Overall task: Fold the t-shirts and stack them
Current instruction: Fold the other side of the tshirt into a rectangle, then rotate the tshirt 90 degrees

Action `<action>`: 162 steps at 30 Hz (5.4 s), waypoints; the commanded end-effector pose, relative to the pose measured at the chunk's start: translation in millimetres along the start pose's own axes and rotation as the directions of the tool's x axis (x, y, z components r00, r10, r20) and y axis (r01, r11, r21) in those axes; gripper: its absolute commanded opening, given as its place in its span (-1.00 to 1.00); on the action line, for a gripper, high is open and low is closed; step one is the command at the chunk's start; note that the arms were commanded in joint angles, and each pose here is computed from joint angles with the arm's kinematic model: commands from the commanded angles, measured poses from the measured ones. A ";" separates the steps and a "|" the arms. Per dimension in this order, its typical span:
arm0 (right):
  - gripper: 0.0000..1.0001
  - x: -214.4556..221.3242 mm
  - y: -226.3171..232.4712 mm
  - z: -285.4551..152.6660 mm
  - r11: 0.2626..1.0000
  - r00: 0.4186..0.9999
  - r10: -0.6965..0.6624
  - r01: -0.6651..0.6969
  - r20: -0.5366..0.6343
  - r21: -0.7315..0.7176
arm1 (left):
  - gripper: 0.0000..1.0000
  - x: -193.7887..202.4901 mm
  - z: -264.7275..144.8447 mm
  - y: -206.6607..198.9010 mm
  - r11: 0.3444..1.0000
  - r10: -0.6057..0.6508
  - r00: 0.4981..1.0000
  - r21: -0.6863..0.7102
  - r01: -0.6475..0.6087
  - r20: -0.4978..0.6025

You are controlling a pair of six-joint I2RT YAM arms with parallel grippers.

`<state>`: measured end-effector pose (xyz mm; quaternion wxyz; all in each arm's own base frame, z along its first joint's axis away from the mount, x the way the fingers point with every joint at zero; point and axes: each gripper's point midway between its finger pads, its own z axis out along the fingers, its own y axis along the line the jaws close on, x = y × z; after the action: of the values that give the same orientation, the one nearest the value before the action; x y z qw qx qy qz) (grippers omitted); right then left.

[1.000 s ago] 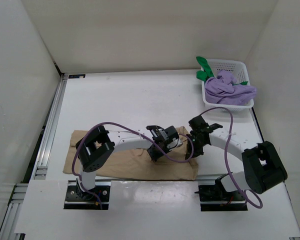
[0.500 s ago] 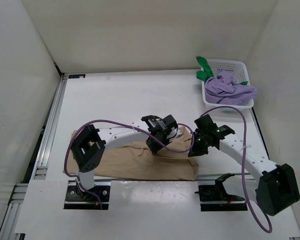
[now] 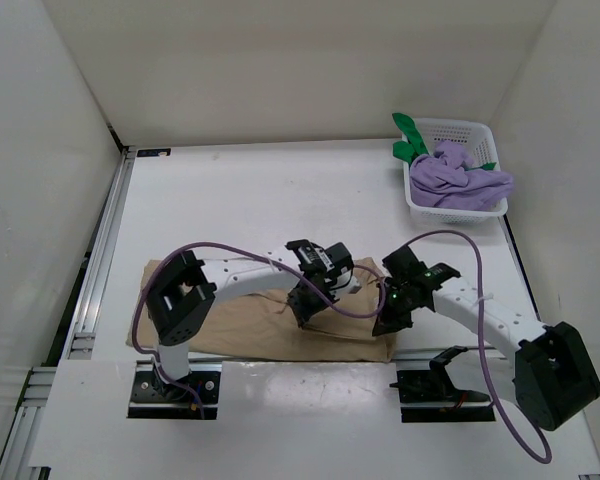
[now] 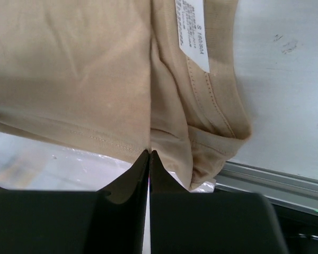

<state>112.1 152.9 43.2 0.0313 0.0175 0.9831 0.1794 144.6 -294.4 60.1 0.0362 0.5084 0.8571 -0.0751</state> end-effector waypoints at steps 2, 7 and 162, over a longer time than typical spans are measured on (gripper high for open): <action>-1.00 8.0 -4.7 6.8 1.000 0.999 0.015 -0.015 -0.031 0.009 | -0.79 11.8 15.3 -1.1 1.000 -0.003 0.999 0.012 0.003 -0.046; -0.45 5.7 -10.7 12.4 0.998 0.999 0.044 -0.042 -0.032 0.051 | -0.29 10.9 23.9 6.4 1.000 -0.003 0.999 -0.027 0.001 -0.049; -1.00 16.9 221.5 125.2 0.868 0.869 0.484 -0.491 -0.101 -0.071 | 0.83 313.1 -187.7 206.3 -0.037 -0.781 0.065 -0.150 0.988 0.621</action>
<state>106.7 458.6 17.6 -0.0826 0.2482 0.9223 0.2845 161.7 108.3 170.5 0.2426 -0.2561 0.9297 0.1055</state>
